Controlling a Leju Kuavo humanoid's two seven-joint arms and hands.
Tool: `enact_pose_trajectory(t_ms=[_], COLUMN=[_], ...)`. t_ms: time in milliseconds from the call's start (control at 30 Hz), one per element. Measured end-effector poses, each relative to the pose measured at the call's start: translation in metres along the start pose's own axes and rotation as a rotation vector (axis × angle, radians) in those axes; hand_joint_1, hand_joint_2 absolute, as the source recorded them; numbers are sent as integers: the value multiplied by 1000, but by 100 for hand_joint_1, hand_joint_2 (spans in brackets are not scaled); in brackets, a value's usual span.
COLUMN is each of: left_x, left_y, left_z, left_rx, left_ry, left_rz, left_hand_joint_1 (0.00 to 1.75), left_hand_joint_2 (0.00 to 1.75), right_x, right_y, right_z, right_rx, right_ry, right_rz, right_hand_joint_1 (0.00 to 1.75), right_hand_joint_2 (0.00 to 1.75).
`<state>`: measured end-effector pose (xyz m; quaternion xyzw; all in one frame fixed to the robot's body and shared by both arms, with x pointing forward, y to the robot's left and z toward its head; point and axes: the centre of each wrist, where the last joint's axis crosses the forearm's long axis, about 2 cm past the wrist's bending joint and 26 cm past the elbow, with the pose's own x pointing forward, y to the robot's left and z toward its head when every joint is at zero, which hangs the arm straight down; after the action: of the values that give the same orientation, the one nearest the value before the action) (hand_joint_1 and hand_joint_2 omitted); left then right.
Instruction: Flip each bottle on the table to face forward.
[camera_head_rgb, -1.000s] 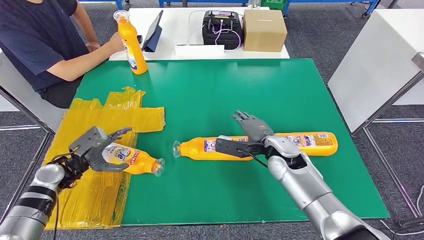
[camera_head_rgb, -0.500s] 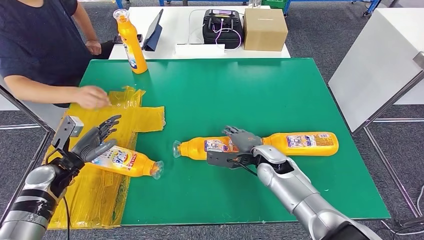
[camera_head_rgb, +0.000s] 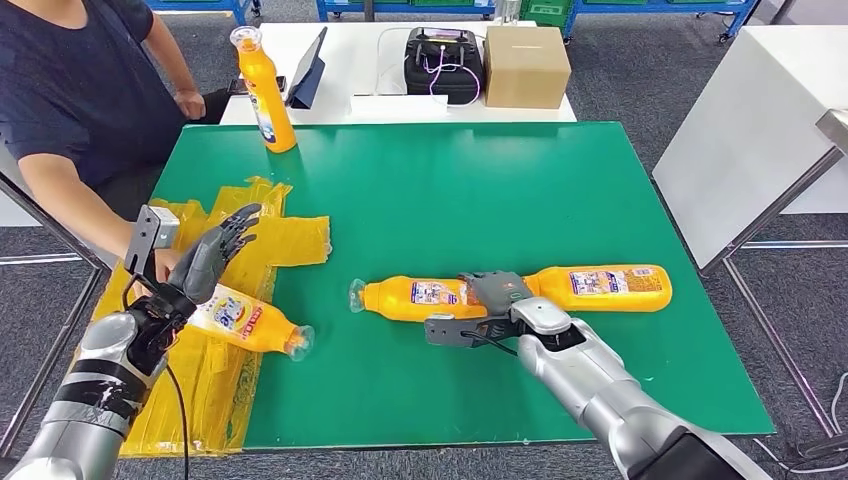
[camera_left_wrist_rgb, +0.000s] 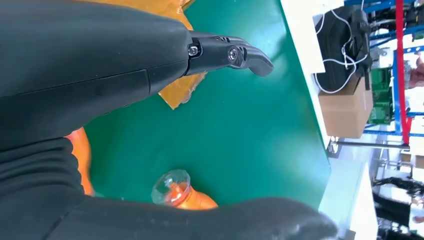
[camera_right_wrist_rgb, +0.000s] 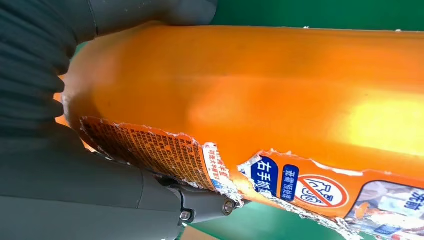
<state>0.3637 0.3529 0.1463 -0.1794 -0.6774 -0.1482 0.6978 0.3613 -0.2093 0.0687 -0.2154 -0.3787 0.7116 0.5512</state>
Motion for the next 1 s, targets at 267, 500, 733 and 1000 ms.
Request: enact_pose_trajectory(t_ms=[267, 500, 733, 1000], left_x=[-7, -38, -46, -46], left_y=[-8, -25, -55, -83], left_z=[4, 64, 87, 92], left_rx=[8, 59, 73, 19], left_ry=[-4, -62, -122, -162], left_rz=[65, 333, 557, 658], left_hand_joint_1=[0, 0, 0, 0], left_hand_joint_2=[0, 131, 175, 175], right_x=[2, 32, 67, 87], right_y=[8, 21, -15, -34], right_z=[0, 22, 75, 114], right_rx=[-96, -415, -786, -933], right_ry=[28, -80, -287, -462], right_rz=[-47, -325, -689, -799], right_hand_joint_1=[175, 175, 175, 175], right_hand_joint_2=[175, 175, 175, 175])
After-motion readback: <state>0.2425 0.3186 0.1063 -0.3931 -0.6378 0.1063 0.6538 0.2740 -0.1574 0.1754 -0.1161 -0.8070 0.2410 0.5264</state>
